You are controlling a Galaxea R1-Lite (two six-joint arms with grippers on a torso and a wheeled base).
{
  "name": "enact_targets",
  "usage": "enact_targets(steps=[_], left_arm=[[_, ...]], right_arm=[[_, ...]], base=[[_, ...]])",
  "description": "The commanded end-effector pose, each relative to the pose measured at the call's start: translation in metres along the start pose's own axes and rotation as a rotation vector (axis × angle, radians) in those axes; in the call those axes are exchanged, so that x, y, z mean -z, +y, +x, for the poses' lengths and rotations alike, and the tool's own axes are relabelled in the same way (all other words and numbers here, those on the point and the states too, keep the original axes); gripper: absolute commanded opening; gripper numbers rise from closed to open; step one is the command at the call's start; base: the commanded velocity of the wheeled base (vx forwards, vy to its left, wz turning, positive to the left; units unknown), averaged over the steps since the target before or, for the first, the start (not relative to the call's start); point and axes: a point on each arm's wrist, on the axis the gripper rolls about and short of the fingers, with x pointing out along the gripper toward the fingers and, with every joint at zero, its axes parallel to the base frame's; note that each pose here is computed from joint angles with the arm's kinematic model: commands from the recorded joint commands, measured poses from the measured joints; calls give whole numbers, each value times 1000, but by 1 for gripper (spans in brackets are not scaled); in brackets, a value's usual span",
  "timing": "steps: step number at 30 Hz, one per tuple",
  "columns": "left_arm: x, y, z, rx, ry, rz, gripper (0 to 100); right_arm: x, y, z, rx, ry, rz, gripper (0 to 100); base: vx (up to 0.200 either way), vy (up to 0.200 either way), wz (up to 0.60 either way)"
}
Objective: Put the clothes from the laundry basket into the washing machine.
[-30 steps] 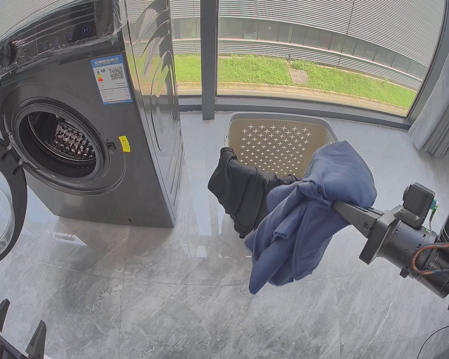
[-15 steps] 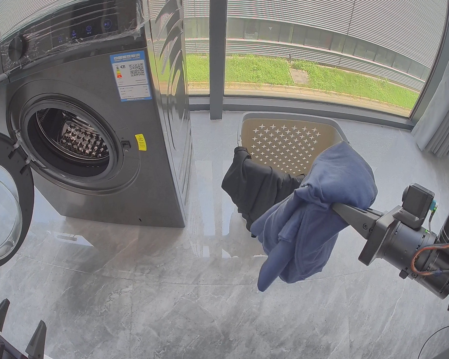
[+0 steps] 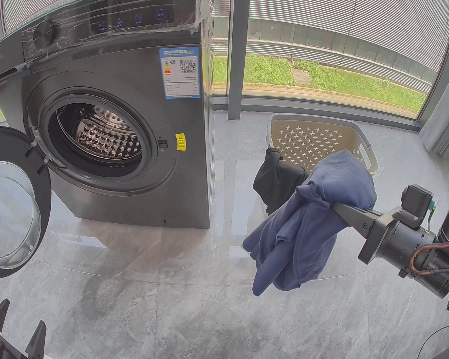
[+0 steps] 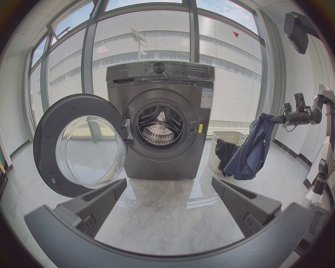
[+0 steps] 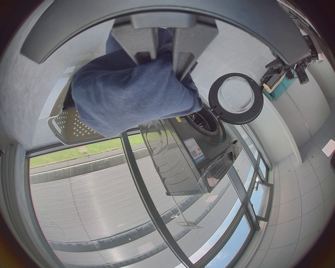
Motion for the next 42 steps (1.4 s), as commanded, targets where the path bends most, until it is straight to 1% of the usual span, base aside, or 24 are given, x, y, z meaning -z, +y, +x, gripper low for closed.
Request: enact_targets(steps=[1,5,8,19,34,42], left_arm=[[5,0,0,-1,0,-1,100],[5,0,0,-1,0,-1,100],[5,0,0,-1,0,-1,100],[5,0,0,1,0,-1,100],[5,0,0,-1,0,-1,100],[5,0,0,-1,0,-1,100]], right_arm=[[0,0,0,1,0,0,0],[0,0,0,0,-2,0,0],[0,0,0,-1,0,9,0],[0,0,0,-2,1,9,0],[0,0,0,-2,1,9,0],[1,0,0,-2,4,8,0]], base=[[0,200,0],[0,0,0],[0,0,0],[0,0,0],[0,200,0],[0,0,0]])
